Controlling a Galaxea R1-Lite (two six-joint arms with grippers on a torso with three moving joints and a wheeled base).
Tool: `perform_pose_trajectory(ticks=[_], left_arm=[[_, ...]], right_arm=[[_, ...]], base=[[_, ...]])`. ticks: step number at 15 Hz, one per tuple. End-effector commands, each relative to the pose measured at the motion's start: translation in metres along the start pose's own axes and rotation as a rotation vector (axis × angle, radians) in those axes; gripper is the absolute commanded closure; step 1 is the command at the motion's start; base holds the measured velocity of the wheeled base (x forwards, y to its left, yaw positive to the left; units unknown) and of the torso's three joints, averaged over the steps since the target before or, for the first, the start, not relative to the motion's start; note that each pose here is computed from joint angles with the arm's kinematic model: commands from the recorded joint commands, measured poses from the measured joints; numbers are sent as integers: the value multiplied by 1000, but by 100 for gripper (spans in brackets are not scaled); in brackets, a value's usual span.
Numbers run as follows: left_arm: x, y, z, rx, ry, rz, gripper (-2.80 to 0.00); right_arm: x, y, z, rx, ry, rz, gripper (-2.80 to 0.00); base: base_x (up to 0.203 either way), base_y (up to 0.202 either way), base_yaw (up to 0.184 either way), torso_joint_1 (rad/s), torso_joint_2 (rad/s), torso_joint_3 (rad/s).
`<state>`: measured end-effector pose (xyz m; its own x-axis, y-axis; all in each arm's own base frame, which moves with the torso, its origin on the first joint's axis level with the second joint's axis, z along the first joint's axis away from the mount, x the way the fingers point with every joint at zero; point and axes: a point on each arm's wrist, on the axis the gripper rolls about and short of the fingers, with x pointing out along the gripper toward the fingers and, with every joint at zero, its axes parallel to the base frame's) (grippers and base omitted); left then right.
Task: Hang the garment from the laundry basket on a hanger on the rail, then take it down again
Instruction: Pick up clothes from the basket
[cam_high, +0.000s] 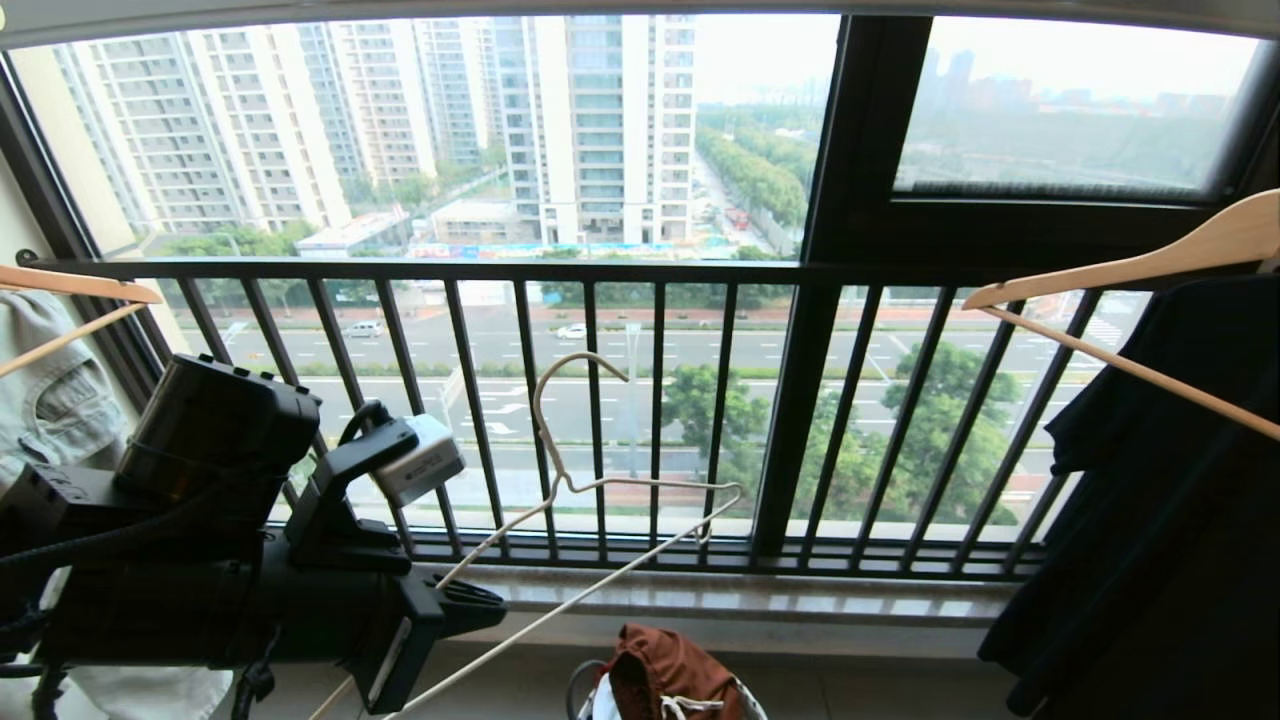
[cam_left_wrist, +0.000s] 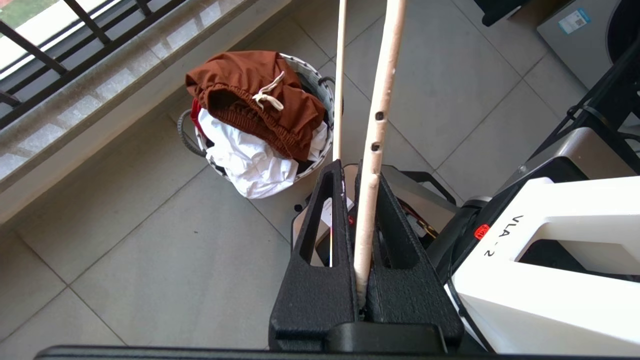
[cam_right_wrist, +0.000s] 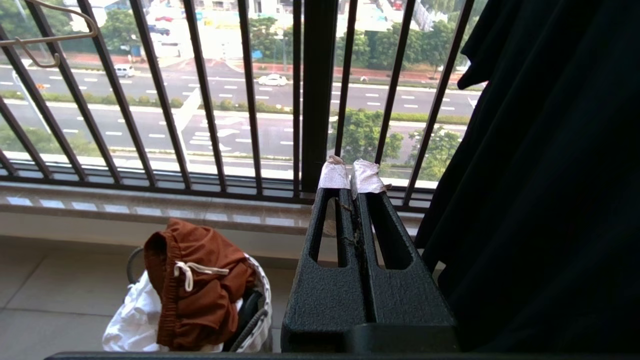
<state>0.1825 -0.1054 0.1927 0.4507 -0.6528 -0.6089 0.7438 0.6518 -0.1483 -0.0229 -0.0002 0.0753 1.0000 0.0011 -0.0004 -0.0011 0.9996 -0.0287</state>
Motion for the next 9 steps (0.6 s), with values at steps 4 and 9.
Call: perform_pose_trajectory(ticks=[4,9], left_arm=[[-1,0,0,1,-1,-2,0],[-1,0,0,1,-1,-2,0]], right_arm=[[0,0,0,0,1,-1,0],[0,0,0,0,1,1,0]], base=[[0,0,0,-139,309,165],[0,0,0,-147,321,173]])
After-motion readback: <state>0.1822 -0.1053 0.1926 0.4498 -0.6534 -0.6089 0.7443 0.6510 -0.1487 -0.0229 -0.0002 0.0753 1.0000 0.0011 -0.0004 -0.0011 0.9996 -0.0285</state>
